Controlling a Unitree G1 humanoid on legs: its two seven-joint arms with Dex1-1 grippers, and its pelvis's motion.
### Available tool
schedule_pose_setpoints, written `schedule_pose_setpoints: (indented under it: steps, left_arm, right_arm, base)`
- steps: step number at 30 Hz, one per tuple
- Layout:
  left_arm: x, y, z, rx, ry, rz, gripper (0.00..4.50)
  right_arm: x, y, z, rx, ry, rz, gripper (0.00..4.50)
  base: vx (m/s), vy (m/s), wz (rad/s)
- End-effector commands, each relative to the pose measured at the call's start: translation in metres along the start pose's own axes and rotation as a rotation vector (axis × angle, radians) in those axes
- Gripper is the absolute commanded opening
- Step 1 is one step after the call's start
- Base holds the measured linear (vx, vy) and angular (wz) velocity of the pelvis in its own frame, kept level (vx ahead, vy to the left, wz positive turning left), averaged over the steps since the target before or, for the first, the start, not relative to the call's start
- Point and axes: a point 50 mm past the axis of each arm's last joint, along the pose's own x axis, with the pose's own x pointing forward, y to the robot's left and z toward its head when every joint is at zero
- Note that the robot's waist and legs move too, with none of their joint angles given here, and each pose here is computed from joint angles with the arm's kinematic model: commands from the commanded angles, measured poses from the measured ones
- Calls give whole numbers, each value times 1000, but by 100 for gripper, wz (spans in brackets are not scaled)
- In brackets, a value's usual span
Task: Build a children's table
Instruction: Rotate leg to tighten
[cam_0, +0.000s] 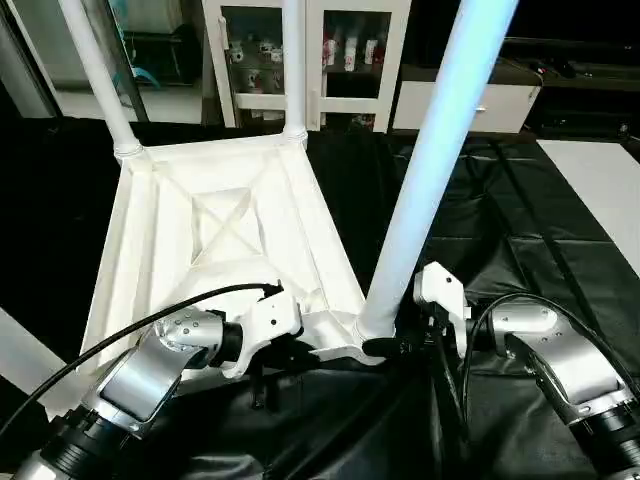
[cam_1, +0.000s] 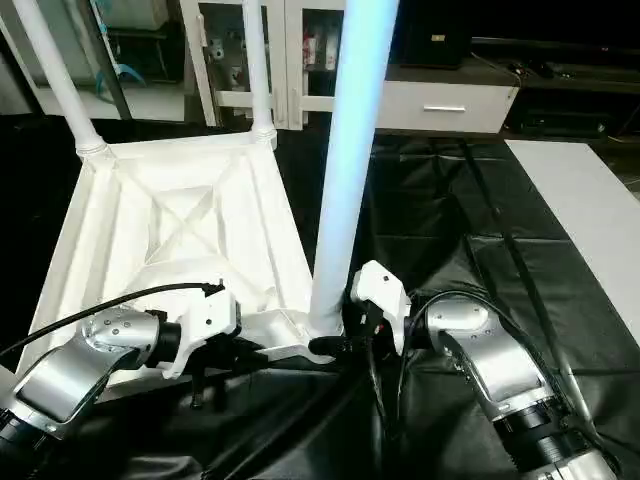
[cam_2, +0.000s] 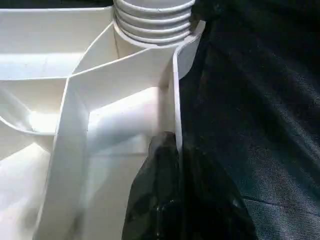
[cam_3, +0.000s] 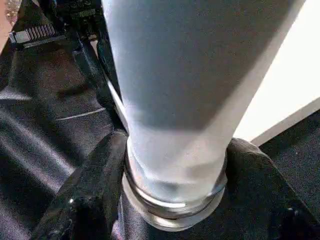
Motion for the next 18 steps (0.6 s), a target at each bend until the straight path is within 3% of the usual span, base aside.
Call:
schedule_pose_setpoints:
  steps: [1, 6, 10, 14, 18]
  left_arm:
    - [9, -12, -4, -13, -18, -86, 0]
    - [16, 0, -2, -64, -56, 31, 0]
    - [25, 11, 2, -102, -82, 118, 0]
    - [49, 29, 19, -125, -103, 229, 0]
    - [57, 38, 25, -140, -86, 294, 0]
  right_arm:
    - [1, 2, 0, -6, 4, 23, 268]
    - [10, -23, -12, 48, -9, -295, 267]
    - [17, -29, -17, 116, -25, -413, 266]
    - [45, -38, -20, 201, -14, -636, 266]
    - [56, -44, -20, 243, 9, -733, 266]
  base:
    - [0, 0, 0]
    - [0, 0, 0]
    - [0, 0, 0]
    - [0, 0, 0]
    - [0, 0, 0]
